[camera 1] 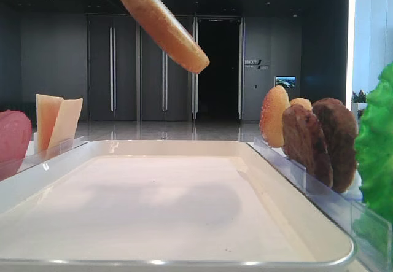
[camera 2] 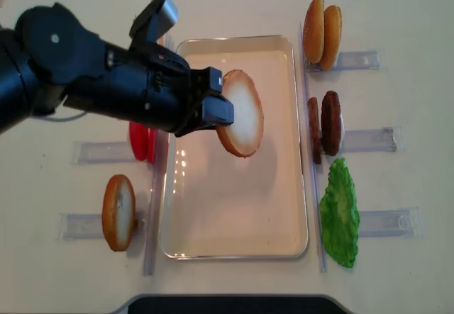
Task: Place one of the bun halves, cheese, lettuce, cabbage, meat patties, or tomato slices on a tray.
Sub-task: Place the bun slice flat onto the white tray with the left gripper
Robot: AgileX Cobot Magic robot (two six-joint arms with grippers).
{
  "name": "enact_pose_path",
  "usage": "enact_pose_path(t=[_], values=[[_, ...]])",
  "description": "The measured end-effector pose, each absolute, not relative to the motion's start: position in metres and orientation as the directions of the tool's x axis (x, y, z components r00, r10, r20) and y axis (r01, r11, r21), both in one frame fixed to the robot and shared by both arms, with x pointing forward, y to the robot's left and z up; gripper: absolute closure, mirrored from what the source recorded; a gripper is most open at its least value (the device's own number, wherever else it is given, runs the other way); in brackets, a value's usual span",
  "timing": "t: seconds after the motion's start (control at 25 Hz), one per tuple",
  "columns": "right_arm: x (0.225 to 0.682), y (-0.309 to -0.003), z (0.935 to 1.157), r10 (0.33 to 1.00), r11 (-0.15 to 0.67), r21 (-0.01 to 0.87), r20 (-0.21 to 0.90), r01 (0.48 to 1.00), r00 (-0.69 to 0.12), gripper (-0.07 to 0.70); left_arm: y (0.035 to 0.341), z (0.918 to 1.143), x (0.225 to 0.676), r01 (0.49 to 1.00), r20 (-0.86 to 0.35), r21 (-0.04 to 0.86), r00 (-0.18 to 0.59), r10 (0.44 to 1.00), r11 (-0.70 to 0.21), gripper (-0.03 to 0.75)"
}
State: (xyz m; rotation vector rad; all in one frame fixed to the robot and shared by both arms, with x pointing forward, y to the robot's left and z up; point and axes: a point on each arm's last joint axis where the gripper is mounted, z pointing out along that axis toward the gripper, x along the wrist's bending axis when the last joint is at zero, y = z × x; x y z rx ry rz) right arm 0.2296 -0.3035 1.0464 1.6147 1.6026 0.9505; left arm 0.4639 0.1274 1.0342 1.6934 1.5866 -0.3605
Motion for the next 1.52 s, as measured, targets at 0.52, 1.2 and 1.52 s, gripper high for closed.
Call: enact_pose_path(t=[0.52, 1.2, 1.52], values=[[0.230, -0.304, 1.046, 0.999, -0.028, 0.856, 0.043, 0.516, -0.017, 0.202, 0.145, 0.985, 0.450, 0.947, -0.774, 0.289, 0.143, 0.617, 0.142, 0.576], [0.230, -0.304, 1.046, 0.999, -0.028, 0.856, 0.043, 0.516, -0.017, 0.202, 0.128, 0.924, 0.465, 0.974, -0.768, 0.211, 0.112, 0.631, 0.084, 0.577], [0.230, -0.304, 1.046, 0.999, -0.028, 0.856, 0.043, 0.516, -0.017, 0.202, 0.130, 0.920, 0.467, 0.970, -0.745, 0.229, 0.120, 0.656, 0.083, 0.577]])
